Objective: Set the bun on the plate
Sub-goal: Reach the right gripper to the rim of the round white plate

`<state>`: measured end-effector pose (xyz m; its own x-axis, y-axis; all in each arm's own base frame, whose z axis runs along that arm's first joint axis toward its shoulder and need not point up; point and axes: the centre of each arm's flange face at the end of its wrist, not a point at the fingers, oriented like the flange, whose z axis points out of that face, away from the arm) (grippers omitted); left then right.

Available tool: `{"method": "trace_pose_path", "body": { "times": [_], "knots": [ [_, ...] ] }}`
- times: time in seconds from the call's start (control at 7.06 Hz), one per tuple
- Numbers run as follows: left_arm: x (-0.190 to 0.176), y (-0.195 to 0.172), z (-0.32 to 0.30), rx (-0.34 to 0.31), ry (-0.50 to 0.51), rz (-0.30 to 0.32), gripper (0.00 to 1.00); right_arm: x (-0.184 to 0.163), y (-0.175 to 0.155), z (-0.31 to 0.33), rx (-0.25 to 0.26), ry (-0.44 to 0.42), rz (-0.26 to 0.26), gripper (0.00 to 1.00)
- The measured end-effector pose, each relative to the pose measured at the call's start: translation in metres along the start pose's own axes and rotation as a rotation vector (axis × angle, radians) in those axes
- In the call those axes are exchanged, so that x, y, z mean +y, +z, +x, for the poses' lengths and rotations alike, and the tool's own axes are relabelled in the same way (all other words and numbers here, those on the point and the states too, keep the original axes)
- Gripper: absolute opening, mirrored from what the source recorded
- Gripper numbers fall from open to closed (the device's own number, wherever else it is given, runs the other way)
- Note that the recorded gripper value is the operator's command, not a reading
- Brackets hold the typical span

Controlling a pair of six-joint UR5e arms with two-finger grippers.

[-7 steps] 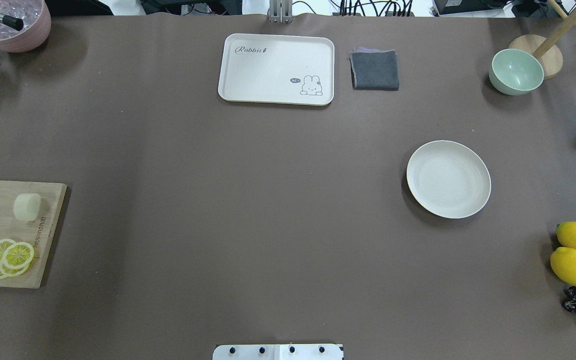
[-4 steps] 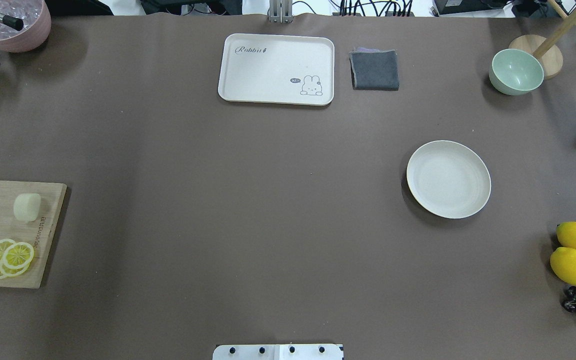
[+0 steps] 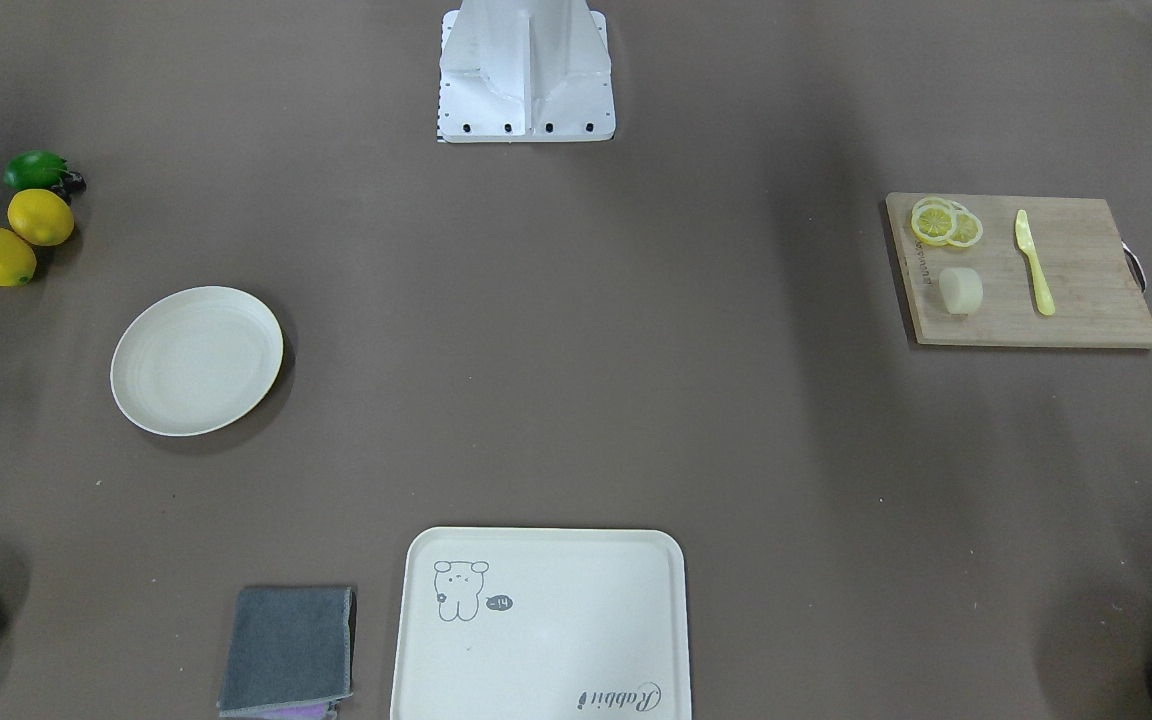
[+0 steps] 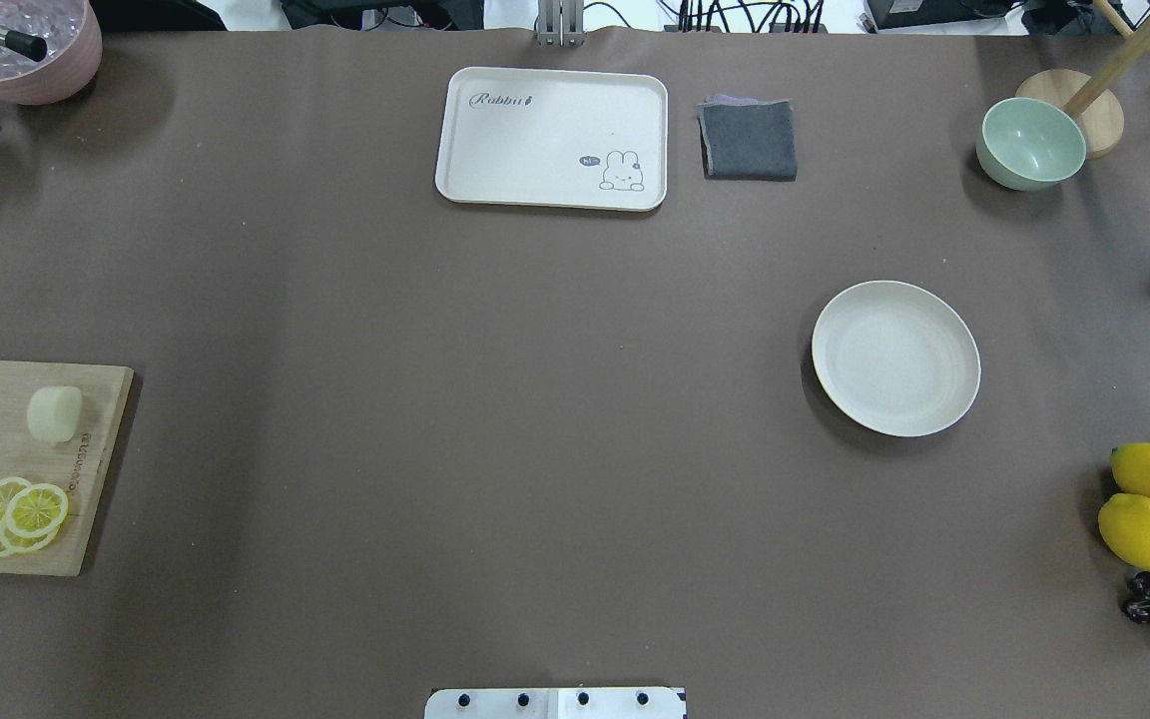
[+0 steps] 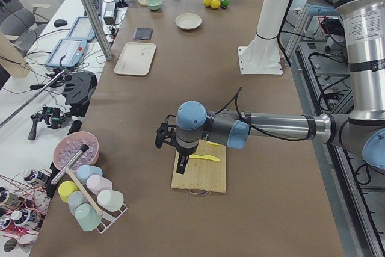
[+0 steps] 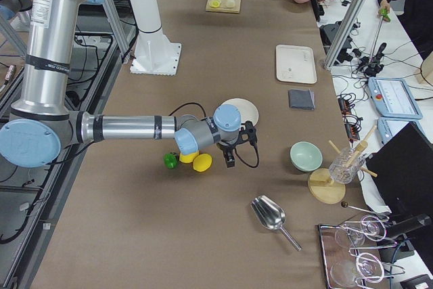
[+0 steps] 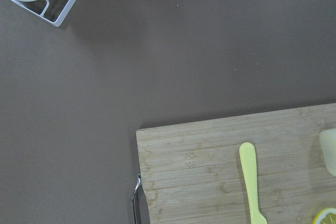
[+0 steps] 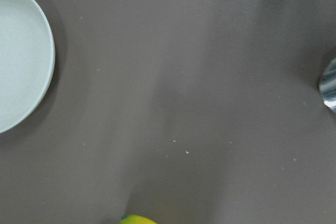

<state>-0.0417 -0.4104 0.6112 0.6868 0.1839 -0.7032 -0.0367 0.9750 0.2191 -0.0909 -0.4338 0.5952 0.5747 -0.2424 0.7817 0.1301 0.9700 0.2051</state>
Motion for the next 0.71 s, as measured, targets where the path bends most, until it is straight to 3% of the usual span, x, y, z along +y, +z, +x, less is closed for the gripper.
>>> {"method": "trace_pose_path", "body": {
  "times": [0.28, 0.71],
  "knots": [
    [-0.001, -0.001, 0.0, -0.004, 0.008, 0.006, 0.98, -0.046, 0.044, -0.057, 0.044, 0.099, -0.003, 0.91],
    [-0.002, -0.002, 0.001, -0.006, 0.012, 0.01, 0.98, -0.071, 0.109, -0.103, 0.074, 0.086, -0.045, 0.83]
  ]
}}
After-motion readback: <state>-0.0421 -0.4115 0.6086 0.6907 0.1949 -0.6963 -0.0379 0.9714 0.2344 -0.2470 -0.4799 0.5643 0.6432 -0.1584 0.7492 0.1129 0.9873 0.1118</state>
